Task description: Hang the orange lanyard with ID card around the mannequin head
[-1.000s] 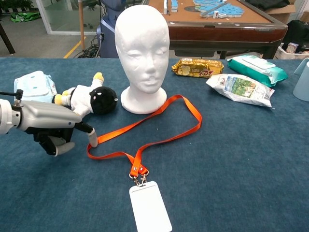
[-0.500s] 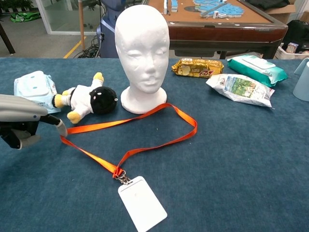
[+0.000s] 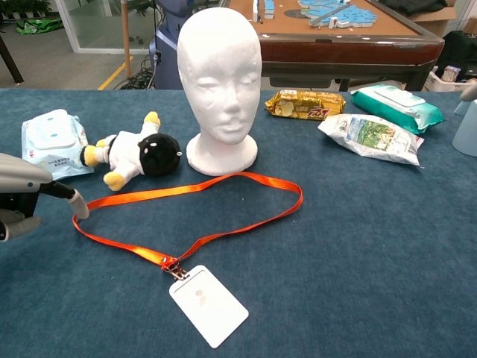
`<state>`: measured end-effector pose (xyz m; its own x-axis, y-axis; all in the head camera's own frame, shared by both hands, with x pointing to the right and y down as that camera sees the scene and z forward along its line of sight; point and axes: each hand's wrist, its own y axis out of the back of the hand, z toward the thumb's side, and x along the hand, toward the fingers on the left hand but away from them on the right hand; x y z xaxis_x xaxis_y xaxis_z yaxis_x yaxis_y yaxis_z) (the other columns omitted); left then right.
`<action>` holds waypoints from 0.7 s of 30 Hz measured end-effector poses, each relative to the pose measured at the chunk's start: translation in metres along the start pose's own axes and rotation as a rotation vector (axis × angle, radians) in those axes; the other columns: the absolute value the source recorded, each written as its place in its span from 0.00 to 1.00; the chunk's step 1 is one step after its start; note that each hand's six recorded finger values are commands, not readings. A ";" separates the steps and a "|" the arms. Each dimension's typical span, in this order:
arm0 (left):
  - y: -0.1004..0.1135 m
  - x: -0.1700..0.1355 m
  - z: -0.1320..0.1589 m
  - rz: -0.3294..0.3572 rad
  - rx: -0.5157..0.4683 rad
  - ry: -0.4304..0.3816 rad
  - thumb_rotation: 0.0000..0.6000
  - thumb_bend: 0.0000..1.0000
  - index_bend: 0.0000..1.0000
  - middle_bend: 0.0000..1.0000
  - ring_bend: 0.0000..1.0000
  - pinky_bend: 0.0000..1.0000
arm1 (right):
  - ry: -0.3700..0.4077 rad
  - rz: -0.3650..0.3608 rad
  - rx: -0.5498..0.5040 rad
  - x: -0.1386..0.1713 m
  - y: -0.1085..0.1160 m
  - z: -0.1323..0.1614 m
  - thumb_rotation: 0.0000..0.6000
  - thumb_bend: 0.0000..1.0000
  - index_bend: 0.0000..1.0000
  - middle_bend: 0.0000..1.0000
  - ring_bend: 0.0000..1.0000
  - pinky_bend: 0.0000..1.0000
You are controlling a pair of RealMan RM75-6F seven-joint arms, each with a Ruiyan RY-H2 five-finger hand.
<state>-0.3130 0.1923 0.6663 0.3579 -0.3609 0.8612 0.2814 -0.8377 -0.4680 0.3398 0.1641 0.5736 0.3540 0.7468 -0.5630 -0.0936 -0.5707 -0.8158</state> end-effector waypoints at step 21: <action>0.021 -0.010 0.010 0.096 -0.058 -0.032 1.00 0.60 0.20 0.98 0.98 0.86 | 0.325 0.355 0.020 -0.087 -0.036 0.116 1.00 0.78 0.17 1.00 1.00 1.00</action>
<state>-0.3020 0.1822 0.6455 0.4093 -0.4281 0.8058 0.1929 -0.8225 -0.5350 0.2050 0.1597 0.6369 0.5695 0.3596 -0.7392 -0.2780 -0.7620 -0.5849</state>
